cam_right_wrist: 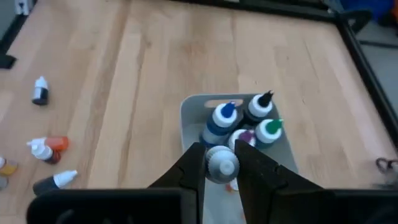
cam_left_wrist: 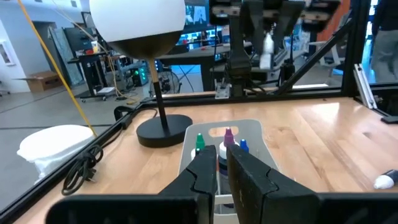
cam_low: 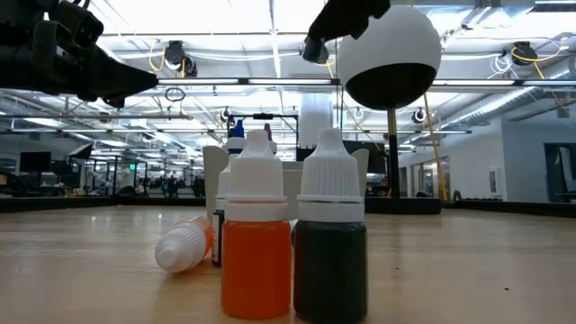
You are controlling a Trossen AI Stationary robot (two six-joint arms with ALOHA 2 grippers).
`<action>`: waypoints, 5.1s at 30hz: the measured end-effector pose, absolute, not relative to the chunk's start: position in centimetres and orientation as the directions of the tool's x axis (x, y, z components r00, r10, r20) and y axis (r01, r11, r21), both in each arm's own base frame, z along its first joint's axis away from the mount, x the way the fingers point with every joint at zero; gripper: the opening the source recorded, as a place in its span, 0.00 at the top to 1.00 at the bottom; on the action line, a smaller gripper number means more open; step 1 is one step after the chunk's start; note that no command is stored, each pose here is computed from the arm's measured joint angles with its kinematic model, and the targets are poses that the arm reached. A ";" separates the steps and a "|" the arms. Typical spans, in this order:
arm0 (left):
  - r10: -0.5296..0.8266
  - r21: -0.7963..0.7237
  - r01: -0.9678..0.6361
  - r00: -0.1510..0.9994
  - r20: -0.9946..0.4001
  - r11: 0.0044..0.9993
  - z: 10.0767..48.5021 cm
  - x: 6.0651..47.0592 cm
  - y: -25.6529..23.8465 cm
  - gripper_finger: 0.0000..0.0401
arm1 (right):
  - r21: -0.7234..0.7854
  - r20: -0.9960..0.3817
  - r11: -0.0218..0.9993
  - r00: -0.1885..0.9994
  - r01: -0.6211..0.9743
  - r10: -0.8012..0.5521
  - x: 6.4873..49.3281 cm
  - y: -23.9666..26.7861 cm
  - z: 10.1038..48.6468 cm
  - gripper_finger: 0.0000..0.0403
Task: Pick & Place food coloring
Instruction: Put the right small black food coloring bottle into the gray bin, then adjust the gray bin
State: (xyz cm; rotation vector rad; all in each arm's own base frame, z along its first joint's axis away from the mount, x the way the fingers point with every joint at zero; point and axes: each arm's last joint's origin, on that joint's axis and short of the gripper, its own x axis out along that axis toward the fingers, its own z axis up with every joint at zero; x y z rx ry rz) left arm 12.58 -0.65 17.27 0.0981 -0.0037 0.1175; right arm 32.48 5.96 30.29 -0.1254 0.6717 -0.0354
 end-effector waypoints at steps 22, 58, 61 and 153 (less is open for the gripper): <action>0.113 0.044 -0.112 0.994 -0.007 0.993 17.1 12.6 -0.7 0.88 | 0.061 -0.240 0.992 0.966 0.113 -0.096 16.2 1.2 24.3 0.86; 0.115 0.156 -0.113 0.993 -0.005 0.981 17.1 12.6 -0.7 0.88 | -0.076 -0.838 0.974 0.516 0.213 -0.178 35.3 -5.6 20.8 0.86; 0.116 0.155 -0.113 0.993 -0.005 0.981 17.1 12.6 -0.7 0.88 | -0.077 -0.840 0.974 0.512 0.214 -0.179 35.2 -5.7 20.7 0.86; 0.117 0.035 -0.117 0.993 -0.001 0.992 17.2 12.6 -0.6 0.88 | 0.060 -0.378 0.986 0.918 0.158 -0.124 14.4 0.7 27.2 0.96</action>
